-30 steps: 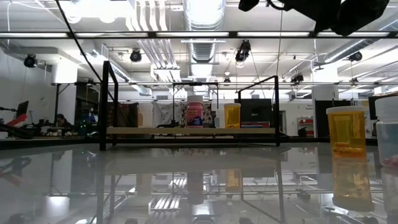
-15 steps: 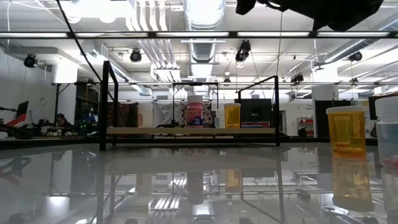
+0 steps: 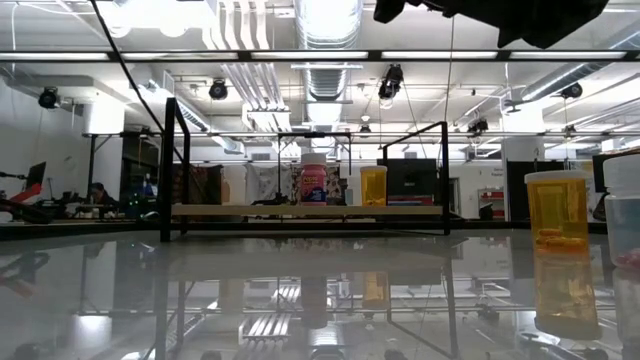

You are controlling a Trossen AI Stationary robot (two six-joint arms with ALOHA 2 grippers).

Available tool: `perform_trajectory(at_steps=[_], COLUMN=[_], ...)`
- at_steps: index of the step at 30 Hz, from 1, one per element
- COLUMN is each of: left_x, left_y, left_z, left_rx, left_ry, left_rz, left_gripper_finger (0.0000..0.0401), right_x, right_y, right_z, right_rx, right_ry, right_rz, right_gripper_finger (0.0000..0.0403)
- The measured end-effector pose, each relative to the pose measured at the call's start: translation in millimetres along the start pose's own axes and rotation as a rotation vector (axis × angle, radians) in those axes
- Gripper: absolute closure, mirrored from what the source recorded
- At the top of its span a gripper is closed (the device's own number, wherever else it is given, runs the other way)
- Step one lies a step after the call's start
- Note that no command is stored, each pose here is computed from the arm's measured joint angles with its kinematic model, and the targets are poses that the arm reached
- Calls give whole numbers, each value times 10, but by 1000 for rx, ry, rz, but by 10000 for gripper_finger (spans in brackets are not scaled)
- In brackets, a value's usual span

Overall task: Pick and place medicine bottles onto shelf by color
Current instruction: Put the small pink pill bottle on the shelf

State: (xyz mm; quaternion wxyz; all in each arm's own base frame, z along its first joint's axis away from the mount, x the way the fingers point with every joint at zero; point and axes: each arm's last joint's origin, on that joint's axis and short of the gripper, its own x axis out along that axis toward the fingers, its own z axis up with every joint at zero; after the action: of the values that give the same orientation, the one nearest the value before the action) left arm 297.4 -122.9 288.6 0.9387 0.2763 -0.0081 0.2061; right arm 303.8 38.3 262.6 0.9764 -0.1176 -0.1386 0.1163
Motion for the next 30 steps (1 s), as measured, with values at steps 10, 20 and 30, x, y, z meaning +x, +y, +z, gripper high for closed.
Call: perform_trajectory(at_steps=[10, 20, 30], left_x=[-11, -308, -622], left_y=[7, 277, 544], left_z=[-4, 66, -159], left_rx=[11, 76, 19], left_ry=[11, 51, 32], left_rz=[-10, -63, -61], left_gripper_finger=[196, 155, 154], right_x=[-11, 292, 555], right_y=[2, -256, -975], right_z=[-3, 452, 683], right_rx=[35, -34, 24], right_ry=[35, 573, 964], right_rz=[7, -35, -94], right_gripper_finger=[279, 276, 275])
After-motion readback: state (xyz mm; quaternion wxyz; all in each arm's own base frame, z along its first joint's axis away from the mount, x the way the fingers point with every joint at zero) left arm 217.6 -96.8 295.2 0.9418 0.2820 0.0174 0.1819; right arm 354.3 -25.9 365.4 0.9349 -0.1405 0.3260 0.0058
